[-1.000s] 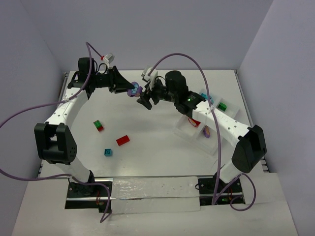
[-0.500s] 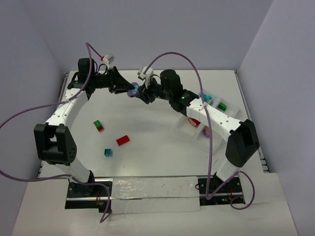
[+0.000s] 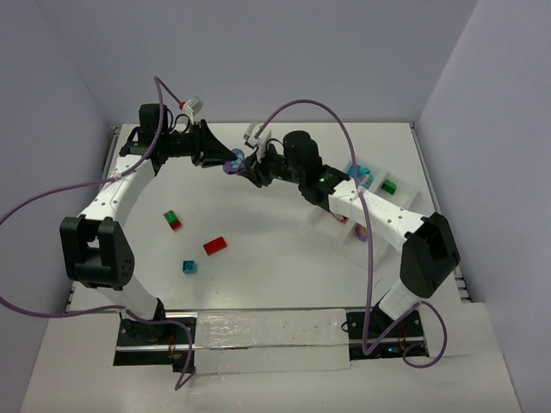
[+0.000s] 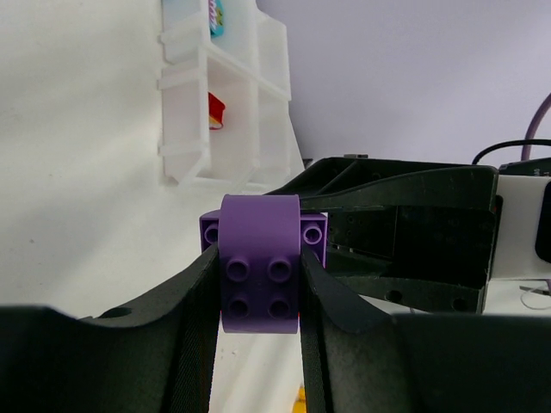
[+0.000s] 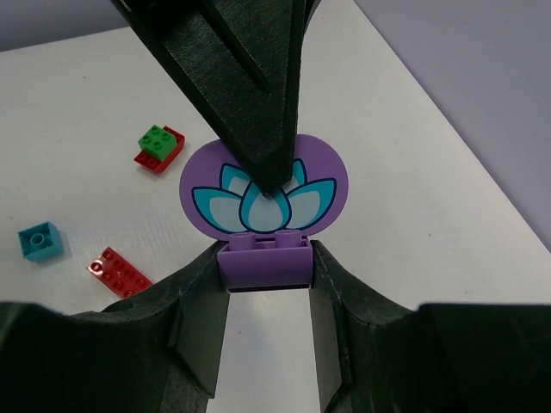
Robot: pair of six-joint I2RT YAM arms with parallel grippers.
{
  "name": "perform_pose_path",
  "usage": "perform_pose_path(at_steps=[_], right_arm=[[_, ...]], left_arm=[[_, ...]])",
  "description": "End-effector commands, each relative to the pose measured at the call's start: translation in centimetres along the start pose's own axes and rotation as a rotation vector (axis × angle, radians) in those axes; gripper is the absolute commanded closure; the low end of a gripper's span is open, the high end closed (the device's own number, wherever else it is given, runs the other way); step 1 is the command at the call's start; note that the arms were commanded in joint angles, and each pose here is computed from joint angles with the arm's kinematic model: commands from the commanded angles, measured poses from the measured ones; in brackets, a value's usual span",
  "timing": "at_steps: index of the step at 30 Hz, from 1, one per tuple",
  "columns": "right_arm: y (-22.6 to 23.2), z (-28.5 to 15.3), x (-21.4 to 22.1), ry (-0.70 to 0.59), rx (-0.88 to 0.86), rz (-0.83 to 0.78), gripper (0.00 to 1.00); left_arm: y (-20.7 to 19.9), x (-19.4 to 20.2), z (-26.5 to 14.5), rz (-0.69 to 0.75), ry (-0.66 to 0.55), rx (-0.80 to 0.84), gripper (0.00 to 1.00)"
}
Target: Sort the legos into containers by color
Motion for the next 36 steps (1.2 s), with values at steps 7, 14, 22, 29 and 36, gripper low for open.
perform_pose_path(at_steps=[7,14,22,29,36], right_arm=[[-0.3,-6.5,1.3,0.022,0.152,0.045,1.00],[-1.1,-10.7,3.8,0.099,0.323,0.136,1.00],[-4.4,-20.0,6.7,0.123,0.782,0.615,1.00],[-4.0,-25.8,9.9,0.261,1.190,0.886,1.00],[-2.0,-27.4,13.5,0.317,1.325,1.023,1.00]], left_arm=[[-1.7,-1.0,-2.4,0.073,-0.082,0.024,1.00],[-0.7,-0.7,-2.3,0.063,-0.095,-0.021,1.00],[0.5,-0.5,-2.7,0.068,-0.134,-0.150,1.00],[1.0,-0.3,-2.7,0.062,-0.140,-0.178,1.00],[1.1,-0.3,-2.8,0.067,-0.146,-0.202,1.00]])
Point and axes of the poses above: each gripper's point midway between its finger pads, its own z axis out along the fingers, its own y axis along the line the jaws close on, x = y × z, the point moved 7 cm from there along -z, back along the fingers, and after that the axes turned 2 degrees about -z, right-handed, at the moved point
